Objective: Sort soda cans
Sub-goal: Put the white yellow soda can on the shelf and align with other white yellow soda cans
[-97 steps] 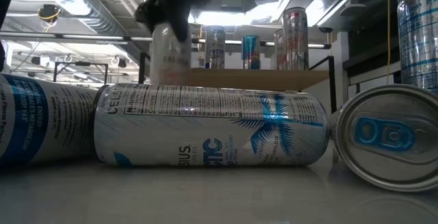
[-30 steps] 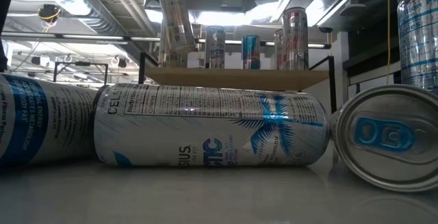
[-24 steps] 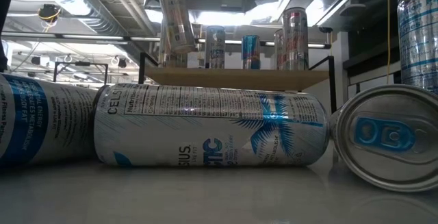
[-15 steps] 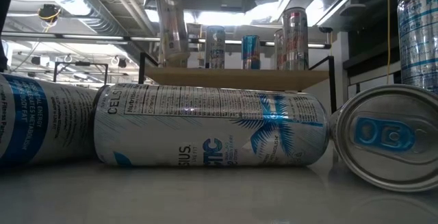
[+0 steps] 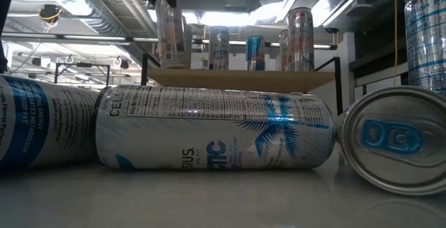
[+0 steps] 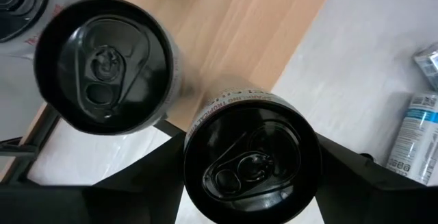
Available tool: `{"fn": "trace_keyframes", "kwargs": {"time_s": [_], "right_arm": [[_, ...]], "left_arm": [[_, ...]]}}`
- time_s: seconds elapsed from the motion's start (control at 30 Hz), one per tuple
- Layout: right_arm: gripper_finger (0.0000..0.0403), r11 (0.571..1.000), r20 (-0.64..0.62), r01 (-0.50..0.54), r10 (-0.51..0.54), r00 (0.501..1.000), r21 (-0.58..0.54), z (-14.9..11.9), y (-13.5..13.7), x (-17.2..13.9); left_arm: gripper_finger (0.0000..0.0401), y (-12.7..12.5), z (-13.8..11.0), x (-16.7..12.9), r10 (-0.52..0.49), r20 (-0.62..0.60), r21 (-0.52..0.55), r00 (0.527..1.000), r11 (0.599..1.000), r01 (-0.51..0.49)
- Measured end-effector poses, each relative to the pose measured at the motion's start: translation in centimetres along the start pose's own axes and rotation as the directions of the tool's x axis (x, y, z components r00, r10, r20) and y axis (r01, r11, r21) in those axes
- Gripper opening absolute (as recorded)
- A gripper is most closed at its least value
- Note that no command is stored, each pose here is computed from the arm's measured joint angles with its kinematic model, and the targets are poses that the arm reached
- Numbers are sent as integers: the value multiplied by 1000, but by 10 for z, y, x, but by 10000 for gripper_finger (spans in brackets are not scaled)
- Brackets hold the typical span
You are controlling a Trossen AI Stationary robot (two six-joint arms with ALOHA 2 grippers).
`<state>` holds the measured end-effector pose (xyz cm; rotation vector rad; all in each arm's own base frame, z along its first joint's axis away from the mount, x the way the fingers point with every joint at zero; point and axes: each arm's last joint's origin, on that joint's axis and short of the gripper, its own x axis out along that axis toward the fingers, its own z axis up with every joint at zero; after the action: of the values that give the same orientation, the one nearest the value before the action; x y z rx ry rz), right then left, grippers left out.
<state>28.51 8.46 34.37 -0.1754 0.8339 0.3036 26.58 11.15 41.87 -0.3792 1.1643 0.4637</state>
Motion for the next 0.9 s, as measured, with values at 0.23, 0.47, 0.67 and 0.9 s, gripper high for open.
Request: {"fn": "trace_keyframes", "kwargs": {"time_s": [0.23,0.47,0.67,0.9], "right_arm": [[344,1000,0,0,0,1000,0,0,0,0],[344,1000,0,0,0,1000,0,0,0,0],[344,1000,0,0,0,1000,0,0,0,0],[344,1000,0,0,0,1000,0,0,0,0]], "left_arm": [[246,0,0,0,-7,-1,0,1000,1000,7],[246,0,0,0,-7,-2,8,1000,1000,7],[246,-1,0,0,-26,-5,32,1000,999,27],[246,-1,0,0,-26,-6,149,1000,988,27]]}}
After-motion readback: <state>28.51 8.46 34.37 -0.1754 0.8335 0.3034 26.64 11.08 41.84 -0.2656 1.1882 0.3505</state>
